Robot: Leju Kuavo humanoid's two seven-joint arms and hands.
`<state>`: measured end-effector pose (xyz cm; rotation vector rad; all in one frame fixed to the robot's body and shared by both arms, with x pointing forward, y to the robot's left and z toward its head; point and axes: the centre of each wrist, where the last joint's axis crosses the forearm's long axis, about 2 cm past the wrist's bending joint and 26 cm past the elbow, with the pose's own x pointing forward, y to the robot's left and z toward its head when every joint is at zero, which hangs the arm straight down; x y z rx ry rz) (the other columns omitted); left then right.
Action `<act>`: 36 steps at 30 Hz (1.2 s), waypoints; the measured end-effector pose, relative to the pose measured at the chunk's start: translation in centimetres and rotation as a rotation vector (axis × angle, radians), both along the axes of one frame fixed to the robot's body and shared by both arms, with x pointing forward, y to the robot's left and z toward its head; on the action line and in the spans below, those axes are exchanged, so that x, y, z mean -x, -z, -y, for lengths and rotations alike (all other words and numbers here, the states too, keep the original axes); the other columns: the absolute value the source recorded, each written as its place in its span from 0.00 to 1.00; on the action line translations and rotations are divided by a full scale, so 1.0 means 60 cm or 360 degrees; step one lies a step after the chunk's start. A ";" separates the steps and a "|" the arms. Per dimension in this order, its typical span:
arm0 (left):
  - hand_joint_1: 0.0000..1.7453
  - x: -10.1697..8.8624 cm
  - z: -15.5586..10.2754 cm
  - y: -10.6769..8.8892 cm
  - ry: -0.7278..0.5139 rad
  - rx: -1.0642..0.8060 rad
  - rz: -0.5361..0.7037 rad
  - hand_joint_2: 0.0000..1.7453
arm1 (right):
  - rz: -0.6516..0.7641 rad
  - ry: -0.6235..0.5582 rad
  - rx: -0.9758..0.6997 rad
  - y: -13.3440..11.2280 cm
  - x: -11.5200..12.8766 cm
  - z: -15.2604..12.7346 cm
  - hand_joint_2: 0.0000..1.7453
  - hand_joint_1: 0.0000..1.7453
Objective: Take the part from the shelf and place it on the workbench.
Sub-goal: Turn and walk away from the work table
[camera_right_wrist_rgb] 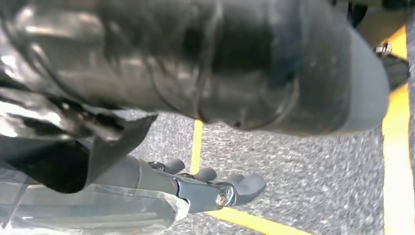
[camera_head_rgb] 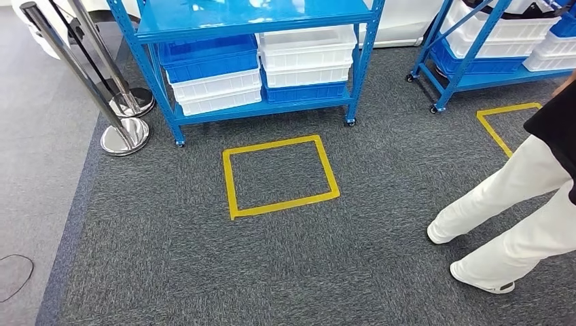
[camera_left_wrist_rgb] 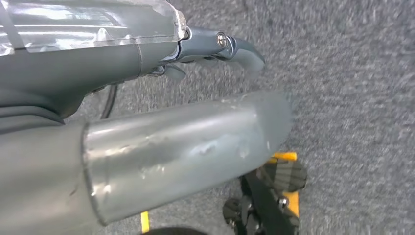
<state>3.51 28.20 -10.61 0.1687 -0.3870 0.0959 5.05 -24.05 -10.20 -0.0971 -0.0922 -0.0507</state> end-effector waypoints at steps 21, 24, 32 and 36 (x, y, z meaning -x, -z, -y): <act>0.00 0.001 0.015 -0.003 0.0055 0.0022 -0.0016 0.00 | -0.0030 0.0105 0.0009 -0.004 0.008 0.006 0.00 0.00; 0.00 0.005 0.019 -0.002 0.0062 0.0035 -0.0028 0.00 | -0.0044 0.0111 0.0005 -0.003 0.015 0.008 0.00 0.00; 0.00 -0.005 0.023 -0.004 0.0074 0.0042 -0.0012 0.00 | -0.0046 0.0126 0.0007 -0.004 0.017 0.007 0.00 0.00; 0.00 -0.002 0.022 -0.004 0.0076 0.0040 -0.0020 0.00 | -0.0043 0.0127 0.0008 -0.004 0.016 0.007 0.00 0.00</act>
